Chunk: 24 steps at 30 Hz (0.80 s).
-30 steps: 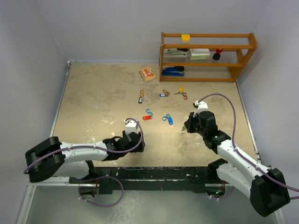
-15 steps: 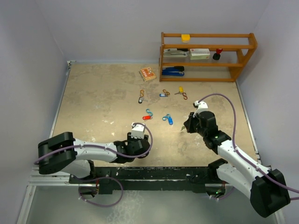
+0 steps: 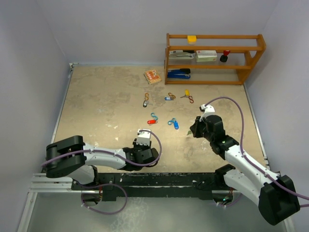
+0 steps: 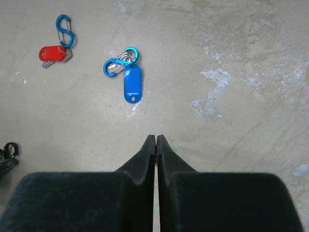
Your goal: Put the keys on the keyring
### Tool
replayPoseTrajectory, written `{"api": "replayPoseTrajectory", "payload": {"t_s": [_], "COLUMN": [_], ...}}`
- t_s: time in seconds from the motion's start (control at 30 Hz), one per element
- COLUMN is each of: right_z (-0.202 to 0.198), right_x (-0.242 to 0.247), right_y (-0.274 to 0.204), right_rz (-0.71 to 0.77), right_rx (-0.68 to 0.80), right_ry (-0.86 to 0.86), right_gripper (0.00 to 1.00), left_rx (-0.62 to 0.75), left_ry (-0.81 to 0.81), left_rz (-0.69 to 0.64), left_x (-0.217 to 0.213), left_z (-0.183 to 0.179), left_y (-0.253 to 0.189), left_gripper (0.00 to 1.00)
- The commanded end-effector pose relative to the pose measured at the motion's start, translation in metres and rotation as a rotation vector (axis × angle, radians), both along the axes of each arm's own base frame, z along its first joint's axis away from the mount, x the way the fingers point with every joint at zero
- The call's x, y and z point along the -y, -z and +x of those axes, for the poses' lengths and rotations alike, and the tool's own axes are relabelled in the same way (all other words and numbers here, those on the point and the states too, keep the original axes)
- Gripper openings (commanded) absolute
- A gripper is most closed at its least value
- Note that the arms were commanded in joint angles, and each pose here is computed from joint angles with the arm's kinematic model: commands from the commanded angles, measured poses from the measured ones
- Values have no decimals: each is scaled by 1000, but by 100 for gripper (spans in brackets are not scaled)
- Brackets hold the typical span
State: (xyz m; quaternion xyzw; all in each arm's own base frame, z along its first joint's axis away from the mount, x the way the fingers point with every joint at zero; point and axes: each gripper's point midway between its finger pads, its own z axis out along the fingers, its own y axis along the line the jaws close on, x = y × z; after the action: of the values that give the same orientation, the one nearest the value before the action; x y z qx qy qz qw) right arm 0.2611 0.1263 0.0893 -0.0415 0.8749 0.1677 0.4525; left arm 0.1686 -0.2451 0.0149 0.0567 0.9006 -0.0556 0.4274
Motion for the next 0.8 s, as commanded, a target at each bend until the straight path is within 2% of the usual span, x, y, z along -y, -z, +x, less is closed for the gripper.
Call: {"api": "replayPoseTrajectory", "payload": {"t_s": [0.0,0.17,0.2,0.3,0.53,0.77], "right_z": [5,5,5,4,4,2], "right_x": [-3,-3,-3,-3,-4,-19], "right_y": [-9,-10,-10,-9,-10,-13], "right_rz": [8,9,9,10,15,51], "right_rx": [39,40,40,39,44,51], "right_ry": [-14,-16,-17,-17,-25,-102], "right_gripper": [0,0,0,0,0,0], "left_rx": [-77,-73,-72,-68,-25,100], "left_ry": [4,6,8,11,19,24], "left_rz": [59,60,59,57,35,33], "left_x": [-14,-13,-13,-12,-5,20], "left_z": [-15,-15,-15,-14,-8,18], "left_y": [20,19,19,21,7,-43], "left_gripper": [32,30,26,0,0,0]}}
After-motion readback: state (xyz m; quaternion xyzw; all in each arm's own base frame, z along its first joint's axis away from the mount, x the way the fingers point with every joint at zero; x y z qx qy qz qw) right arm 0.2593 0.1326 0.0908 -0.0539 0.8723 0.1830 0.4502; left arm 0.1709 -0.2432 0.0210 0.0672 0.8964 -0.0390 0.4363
